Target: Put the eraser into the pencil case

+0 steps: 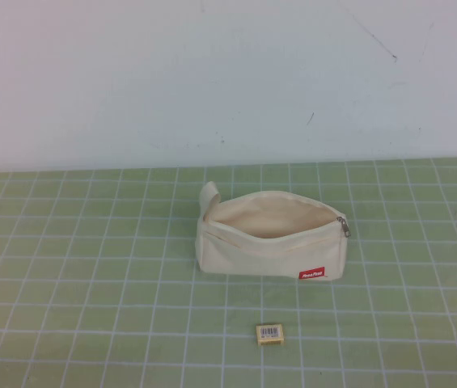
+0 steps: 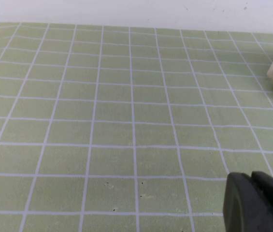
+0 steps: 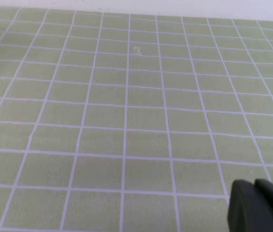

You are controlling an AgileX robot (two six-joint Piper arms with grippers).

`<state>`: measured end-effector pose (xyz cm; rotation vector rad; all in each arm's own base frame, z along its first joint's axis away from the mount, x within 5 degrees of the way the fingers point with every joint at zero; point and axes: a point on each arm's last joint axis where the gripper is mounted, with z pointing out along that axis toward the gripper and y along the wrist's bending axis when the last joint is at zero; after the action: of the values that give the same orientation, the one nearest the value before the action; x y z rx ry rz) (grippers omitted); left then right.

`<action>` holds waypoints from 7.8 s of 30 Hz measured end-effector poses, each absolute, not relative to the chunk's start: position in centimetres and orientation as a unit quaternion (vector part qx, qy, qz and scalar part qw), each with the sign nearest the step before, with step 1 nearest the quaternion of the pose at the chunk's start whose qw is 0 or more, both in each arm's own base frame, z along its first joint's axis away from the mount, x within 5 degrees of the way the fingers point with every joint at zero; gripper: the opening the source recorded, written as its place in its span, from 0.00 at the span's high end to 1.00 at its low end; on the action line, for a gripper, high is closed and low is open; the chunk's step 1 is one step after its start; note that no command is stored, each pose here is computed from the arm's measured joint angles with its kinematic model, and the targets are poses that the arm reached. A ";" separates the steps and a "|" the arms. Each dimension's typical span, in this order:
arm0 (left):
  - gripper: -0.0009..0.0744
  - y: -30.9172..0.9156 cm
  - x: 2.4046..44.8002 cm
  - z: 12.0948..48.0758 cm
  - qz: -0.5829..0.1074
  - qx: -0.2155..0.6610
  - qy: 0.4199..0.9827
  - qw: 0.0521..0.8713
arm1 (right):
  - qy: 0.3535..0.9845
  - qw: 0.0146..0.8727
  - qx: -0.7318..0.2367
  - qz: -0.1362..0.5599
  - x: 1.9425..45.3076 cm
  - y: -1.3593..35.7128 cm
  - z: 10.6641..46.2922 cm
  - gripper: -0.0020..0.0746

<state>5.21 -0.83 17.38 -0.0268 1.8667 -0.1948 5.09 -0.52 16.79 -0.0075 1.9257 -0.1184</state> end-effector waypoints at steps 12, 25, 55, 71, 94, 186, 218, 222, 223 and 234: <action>0.99 -0.8 5.2 17.4 -0.084 -0.012 0.802 0.591 | 0.820 0.570 -0.003 -0.050 5.1 -0.5 16.8 0.97; 0.99 -0.8 5.2 17.4 -0.084 -0.012 0.802 0.591 | 0.820 0.570 -0.003 -0.050 5.1 -0.5 16.8 0.97; 0.99 -0.8 5.2 17.4 -0.084 -0.012 0.802 0.591 | 0.682 0.725 -0.041 -0.087 5.7 -0.3 20.4 0.97; 0.99 -0.8 5.2 17.4 -0.084 -0.012 0.802 0.591 | 0.490 0.870 0.045 -0.028 4.3 -0.8 24.8 0.97; 0.99 -0.8 5.2 17.4 -0.084 -0.012 0.802 0.591 | 0.867 0.446 -0.212 0.064 12.5 2.4 34.2 0.97; 0.99 -0.8 5.2 17.4 -0.084 -0.012 0.802 0.591 | 0.793 0.251 -0.546 -0.099 36.7 26.2 27.9 0.49; 0.99 -0.8 5.2 17.4 -0.084 -0.012 0.802 0.591 | 0.786 0.376 -0.491 0.006 15.3 11.3 43.0 0.97; 0.99 -0.8 5.2 17.4 -0.084 -0.012 0.802 0.591 | 0.773 0.415 -0.475 0.070 12.2 10.0 38.7 0.97; 0.99 -0.8 5.2 17.4 -0.084 -0.012 0.802 0.591 | 0.772 0.418 -0.471 0.079 11.7 9.8 37.4 0.97; 0.99 -0.8 5.2 17.4 -0.084 -0.012 0.802 0.591 | 0.780 0.417 -0.454 0.108 8.2 7.5 28.9 0.97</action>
<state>5.21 -0.83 17.38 -0.0268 1.8667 -0.1948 8.20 7.46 28.92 -1.1393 1.9589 0.2702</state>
